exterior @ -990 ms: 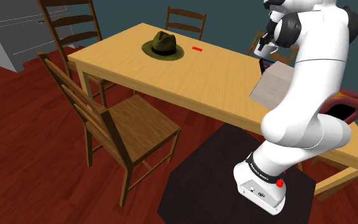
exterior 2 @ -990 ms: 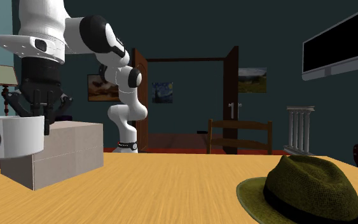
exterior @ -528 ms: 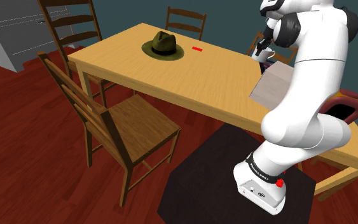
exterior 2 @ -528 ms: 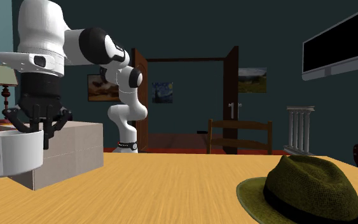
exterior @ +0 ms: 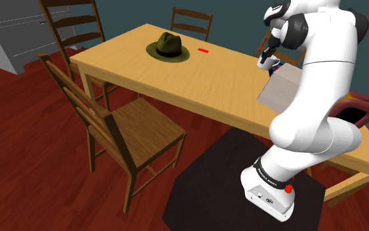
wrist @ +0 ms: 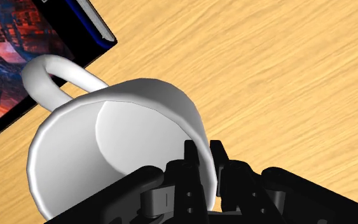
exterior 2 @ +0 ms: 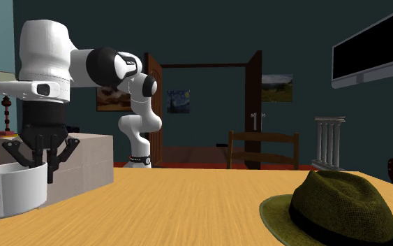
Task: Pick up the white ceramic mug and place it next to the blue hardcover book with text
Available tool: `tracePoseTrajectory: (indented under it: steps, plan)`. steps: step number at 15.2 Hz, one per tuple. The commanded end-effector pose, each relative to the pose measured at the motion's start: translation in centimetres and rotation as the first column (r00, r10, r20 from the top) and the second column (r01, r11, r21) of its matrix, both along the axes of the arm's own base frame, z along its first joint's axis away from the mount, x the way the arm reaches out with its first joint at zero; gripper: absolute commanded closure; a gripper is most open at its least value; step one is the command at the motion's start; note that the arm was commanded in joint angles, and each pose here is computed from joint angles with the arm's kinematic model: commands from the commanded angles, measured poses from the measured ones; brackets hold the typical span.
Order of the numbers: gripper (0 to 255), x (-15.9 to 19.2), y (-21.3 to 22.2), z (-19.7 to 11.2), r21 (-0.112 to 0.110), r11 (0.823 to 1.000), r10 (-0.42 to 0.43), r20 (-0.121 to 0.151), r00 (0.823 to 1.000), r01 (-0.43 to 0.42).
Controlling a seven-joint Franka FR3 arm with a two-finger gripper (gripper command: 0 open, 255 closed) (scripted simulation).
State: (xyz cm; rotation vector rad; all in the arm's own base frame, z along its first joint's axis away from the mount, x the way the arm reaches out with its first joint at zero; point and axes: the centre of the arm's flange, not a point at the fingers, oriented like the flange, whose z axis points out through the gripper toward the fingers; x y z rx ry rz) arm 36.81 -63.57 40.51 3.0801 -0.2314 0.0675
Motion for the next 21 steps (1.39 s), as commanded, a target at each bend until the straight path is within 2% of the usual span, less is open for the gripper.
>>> tracePoseTrajectory:
  steps: [1, 10, 17, 18, 21]
  plan:
    - [255, 0.1, 0.1, -1.1, -0.001, 1.0, 0.0, 0.0, 1.0, 0.0]
    - [255, 0.1, 0.1, -5.7, -0.001, 1.0, 0.0, 0.0, 1.0, 0.0]
    - [255, 0.1, 0.1, -5.7, -0.001, 1.0, 0.0, 0.0, 1.0, 0.0]
    - [0, 0.1, 0.1, -5.7, -0.001, 1.0, 0.0, 0.0, 1.0, 0.0]
    - [0, 0.1, 0.1, -5.7, -0.001, 1.0, 0.0, 0.0, 1.0, 0.0]
